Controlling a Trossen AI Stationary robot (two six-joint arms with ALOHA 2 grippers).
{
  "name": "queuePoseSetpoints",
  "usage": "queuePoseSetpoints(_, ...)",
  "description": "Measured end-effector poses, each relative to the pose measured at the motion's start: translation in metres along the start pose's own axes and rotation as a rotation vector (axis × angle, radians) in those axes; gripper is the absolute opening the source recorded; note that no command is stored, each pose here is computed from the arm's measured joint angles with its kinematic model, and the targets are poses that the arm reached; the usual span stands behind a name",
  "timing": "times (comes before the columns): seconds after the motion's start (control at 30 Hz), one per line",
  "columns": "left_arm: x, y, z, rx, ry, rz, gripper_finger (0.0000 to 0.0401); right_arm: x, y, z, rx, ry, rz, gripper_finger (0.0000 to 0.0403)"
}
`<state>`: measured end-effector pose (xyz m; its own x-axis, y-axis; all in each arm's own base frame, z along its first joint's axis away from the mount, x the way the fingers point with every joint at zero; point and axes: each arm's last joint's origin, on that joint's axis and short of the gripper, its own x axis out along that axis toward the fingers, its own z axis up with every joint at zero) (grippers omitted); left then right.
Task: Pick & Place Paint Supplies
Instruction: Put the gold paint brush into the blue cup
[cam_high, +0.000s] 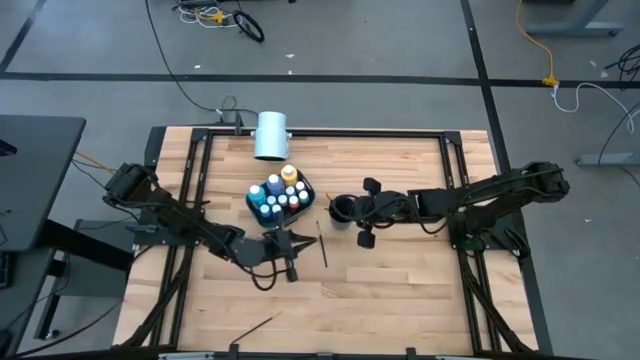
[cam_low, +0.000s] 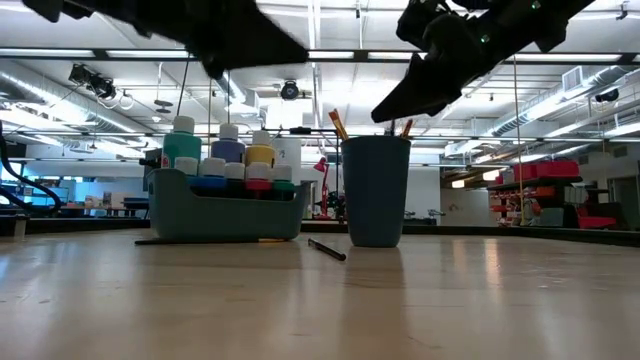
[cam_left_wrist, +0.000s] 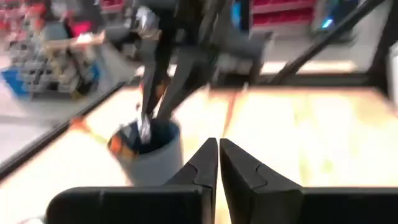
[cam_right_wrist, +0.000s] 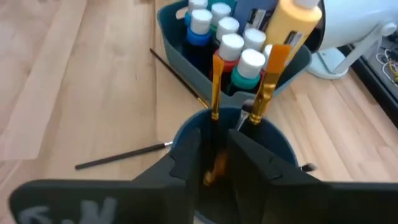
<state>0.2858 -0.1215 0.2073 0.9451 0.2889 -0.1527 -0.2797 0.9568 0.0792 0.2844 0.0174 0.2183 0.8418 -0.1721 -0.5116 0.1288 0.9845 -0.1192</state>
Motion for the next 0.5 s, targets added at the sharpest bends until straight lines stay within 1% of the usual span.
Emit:
queuePoseSetpoints(0.1, -0.001, 0.0, -0.008, -0.009, 0.062, 0.019, 0.0037, 0.0, 0.0, 0.001, -0.013, -0.013, 0.0, 0.0097)
queuePoseSetpoints(0.17, -0.002, -0.001, -0.01, -0.032, 0.077, 0.001, 0.0045, 0.0, 0.0, 0.003, -0.018, -0.032, 0.0, 0.0107)
queuePoseSetpoints(0.33, -0.003, -0.006, -0.011, -0.058, 0.109, -0.128, 0.0068, -0.001, 0.0, 0.012, -0.035, -0.126, -0.002, 0.0125)
queuePoseSetpoints(0.5, -0.004, -0.01, -0.012, -0.159, 0.145, -0.253, 0.0091, -0.004, 0.004, 0.022, -0.022, -0.226, 0.012, 0.0137)
